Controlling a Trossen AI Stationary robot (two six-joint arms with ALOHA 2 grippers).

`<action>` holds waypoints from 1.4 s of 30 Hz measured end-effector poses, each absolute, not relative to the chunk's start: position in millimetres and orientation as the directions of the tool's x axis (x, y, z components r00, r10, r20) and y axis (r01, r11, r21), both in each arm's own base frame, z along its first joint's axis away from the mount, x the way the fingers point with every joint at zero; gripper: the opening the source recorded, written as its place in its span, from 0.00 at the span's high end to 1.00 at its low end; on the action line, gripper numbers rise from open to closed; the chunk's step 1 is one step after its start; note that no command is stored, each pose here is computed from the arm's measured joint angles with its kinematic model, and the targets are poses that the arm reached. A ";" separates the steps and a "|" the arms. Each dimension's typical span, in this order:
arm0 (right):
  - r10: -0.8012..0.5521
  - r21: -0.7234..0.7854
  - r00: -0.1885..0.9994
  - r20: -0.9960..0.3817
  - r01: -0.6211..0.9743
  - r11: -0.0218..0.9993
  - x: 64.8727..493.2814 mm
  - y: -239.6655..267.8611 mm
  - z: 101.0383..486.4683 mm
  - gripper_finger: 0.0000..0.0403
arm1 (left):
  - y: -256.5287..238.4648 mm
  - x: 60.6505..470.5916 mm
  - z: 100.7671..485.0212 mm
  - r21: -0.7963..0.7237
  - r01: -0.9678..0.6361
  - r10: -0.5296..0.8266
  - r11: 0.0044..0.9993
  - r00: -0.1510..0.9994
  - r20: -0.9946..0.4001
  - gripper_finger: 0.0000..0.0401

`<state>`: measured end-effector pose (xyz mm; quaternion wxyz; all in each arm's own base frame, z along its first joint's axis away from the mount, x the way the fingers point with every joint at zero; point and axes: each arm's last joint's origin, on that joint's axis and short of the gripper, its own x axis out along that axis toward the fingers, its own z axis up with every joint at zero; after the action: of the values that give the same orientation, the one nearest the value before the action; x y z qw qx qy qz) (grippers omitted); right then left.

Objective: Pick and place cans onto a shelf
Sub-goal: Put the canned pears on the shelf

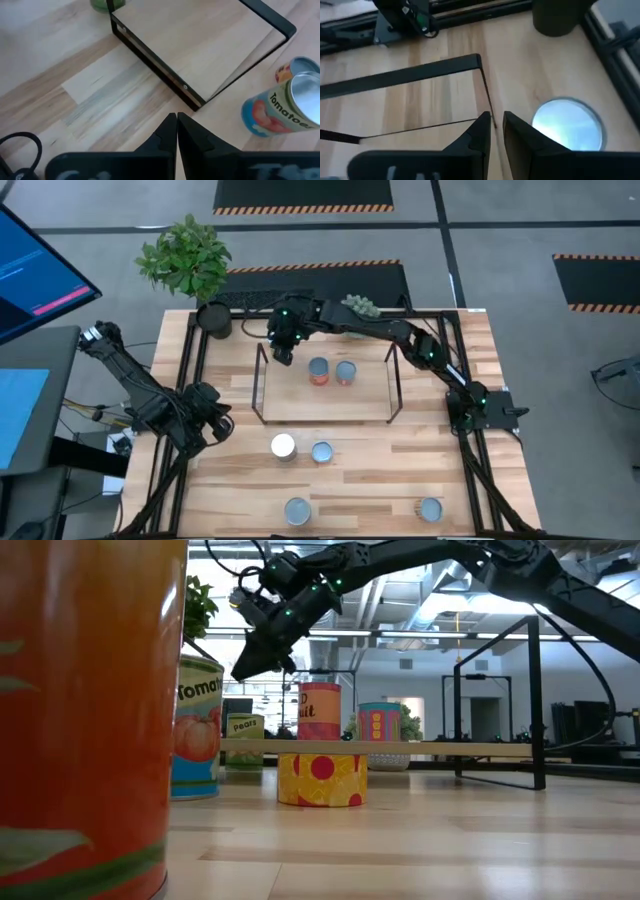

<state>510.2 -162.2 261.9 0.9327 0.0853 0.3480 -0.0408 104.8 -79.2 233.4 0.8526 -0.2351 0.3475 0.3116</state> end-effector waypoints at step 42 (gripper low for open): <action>-0.116 -0.033 0.711 -0.694 0.130 0.991 512.0 -181.9 217.1 0.52 | -79.2 104.8 233.2 -0.168 -0.685 0.368 0.708 0.562 -0.741 1.00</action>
<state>512.0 -181.9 217.1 0.9248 0.0091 0.3746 -0.0664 104.8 -79.2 233.2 0.8545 -0.2255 0.3521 0.3081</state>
